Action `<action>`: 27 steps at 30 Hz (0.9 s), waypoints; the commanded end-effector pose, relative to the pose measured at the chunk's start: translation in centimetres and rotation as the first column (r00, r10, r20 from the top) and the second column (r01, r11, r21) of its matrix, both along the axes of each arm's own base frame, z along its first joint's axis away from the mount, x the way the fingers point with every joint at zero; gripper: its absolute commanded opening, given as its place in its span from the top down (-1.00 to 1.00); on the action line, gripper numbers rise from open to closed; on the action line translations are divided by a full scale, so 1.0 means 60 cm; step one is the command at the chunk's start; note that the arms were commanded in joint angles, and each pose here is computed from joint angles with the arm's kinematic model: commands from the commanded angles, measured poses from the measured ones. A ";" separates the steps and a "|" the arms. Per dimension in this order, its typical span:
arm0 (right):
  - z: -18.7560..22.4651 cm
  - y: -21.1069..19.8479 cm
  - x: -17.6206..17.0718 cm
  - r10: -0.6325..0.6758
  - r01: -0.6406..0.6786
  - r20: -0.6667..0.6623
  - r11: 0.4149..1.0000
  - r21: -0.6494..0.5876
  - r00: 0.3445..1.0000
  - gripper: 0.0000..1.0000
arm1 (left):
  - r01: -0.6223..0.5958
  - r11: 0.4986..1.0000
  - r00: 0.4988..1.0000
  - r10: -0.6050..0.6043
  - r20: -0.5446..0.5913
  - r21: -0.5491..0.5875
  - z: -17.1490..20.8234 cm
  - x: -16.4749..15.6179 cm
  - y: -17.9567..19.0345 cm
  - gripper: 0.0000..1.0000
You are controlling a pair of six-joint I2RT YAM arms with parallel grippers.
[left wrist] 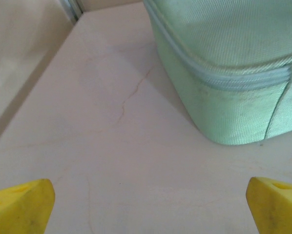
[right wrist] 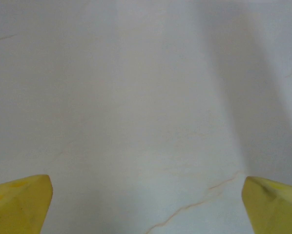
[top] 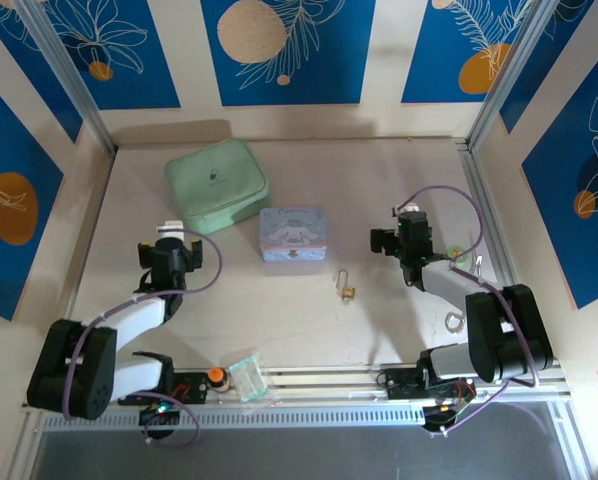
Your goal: Unlock a padlock with a key
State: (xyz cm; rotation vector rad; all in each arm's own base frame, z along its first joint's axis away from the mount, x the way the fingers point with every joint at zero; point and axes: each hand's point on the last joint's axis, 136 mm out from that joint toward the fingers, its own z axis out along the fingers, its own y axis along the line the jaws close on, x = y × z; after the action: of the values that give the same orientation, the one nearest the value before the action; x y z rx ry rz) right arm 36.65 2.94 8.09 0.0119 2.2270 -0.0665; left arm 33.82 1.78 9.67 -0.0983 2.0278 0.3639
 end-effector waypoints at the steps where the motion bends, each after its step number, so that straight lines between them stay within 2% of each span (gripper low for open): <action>1: 0.047 -0.010 0.037 -0.003 -0.012 0.182 0.996 0.084 0.983 -0.99 | 0.113 0.989 0.982 -0.096 0.164 -0.099 0.041 0.038 -0.021 -0.99; 4: 0.070 -0.007 0.035 0.034 -0.062 0.286 0.994 0.088 0.957 -1.00 | 0.096 0.988 0.970 -0.065 0.233 -0.124 0.048 0.046 -0.003 -0.99; 6: 0.068 -0.018 0.032 0.022 -0.059 0.307 0.992 0.113 0.951 -0.99 | 0.094 0.984 0.975 -0.059 0.216 -0.154 0.042 0.052 0.006 -0.99; 9: 0.058 -0.021 0.034 0.037 -0.087 0.315 0.986 0.146 0.949 -1.00 | 0.098 0.982 0.964 -0.052 0.260 -0.164 0.031 0.063 0.018 -0.99; 14: 0.026 -0.012 0.053 0.072 -0.122 0.298 0.980 0.155 0.952 -0.99 | 0.133 0.979 0.974 -0.100 0.205 -0.154 0.021 0.072 0.003 -0.99; 17: 0.024 -0.010 0.052 0.080 -0.126 0.284 0.981 0.145 0.955 -0.99 | 0.257 0.954 0.956 -0.228 0.184 -0.154 0.006 0.084 -0.034 -0.99; 19: 0.024 -0.009 0.053 0.082 -0.127 0.285 0.981 0.145 0.955 -0.99 | 0.304 0.941 0.937 -0.268 0.222 -0.146 0.001 0.090 -0.046 -0.99; 20: 0.024 -0.009 0.052 0.081 -0.126 0.282 0.981 0.146 0.956 -0.99 | 0.277 0.948 0.953 -0.251 0.168 -0.158 -0.008 0.083 -0.040 -0.99; 22: 0.025 -0.009 0.052 0.082 -0.127 0.284 0.981 0.144 0.955 -0.99 | 0.261 0.954 0.954 -0.231 0.192 -0.146 -0.004 0.093 -0.036 -0.99; 27: 0.025 -0.009 0.052 0.083 -0.128 0.285 0.981 0.144 0.955 -0.99 | 0.241 0.962 0.962 -0.218 0.163 -0.130 -0.007 0.094 -0.037 -0.99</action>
State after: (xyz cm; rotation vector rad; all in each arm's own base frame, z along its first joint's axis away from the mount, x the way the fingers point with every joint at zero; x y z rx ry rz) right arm 39.06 2.06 8.07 0.0245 1.9959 0.1603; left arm 38.74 -0.09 8.20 -0.0045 1.9272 0.0442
